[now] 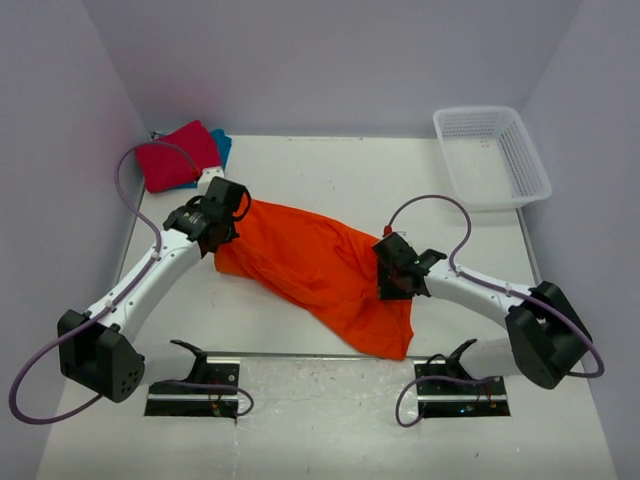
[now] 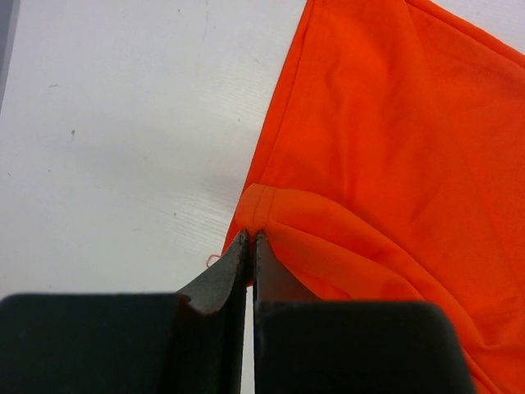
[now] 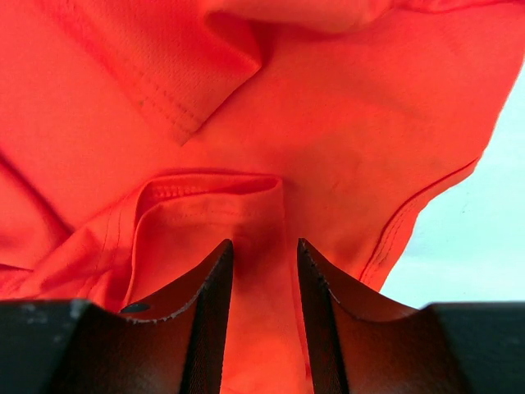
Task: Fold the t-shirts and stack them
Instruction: Flatten out the tshirt
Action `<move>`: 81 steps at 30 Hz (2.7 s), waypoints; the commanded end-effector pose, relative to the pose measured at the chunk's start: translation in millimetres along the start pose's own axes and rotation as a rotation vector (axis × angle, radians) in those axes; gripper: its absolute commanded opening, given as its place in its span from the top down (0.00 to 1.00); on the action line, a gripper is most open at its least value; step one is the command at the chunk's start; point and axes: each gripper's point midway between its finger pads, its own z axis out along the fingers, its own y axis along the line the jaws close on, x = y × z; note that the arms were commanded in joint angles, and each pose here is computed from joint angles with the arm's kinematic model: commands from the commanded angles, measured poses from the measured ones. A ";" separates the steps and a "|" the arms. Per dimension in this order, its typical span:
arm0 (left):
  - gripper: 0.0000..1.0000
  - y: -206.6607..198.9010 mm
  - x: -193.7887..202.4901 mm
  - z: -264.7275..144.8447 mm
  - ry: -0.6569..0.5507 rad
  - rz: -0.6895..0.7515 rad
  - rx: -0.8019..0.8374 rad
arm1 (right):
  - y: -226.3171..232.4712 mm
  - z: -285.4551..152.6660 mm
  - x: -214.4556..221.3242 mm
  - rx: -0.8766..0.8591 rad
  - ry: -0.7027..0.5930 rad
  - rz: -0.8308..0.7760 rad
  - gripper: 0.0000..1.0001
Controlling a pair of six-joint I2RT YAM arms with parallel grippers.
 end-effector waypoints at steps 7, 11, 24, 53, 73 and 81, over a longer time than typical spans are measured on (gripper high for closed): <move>1.00 -4.4 -5.2 -4.2 -0.036 0.012 0.061 | 8.8 1.2 -37.8 0.000 -0.073 0.047 0.63; 1.00 -4.1 -9.0 -6.2 -0.049 0.012 0.065 | 15.7 3.0 -33.8 -0.036 -0.053 0.048 0.64; 1.00 -3.8 -12.8 -11.7 -0.059 0.015 0.078 | 11.3 10.5 -24.9 -0.023 -0.034 0.067 0.66; 1.00 -25.7 -26.4 -16.2 -0.063 0.042 0.185 | 4.5 -116.2 -147.9 0.068 -0.436 0.024 1.00; 1.00 70.5 -178.9 -202.0 -0.491 -0.151 0.110 | -71.7 -479.7 -246.5 0.061 -1.218 0.018 1.00; 1.00 112.6 -211.9 -289.8 -0.733 -0.244 0.193 | -64.5 -563.9 -203.9 -0.185 -1.404 -0.091 1.00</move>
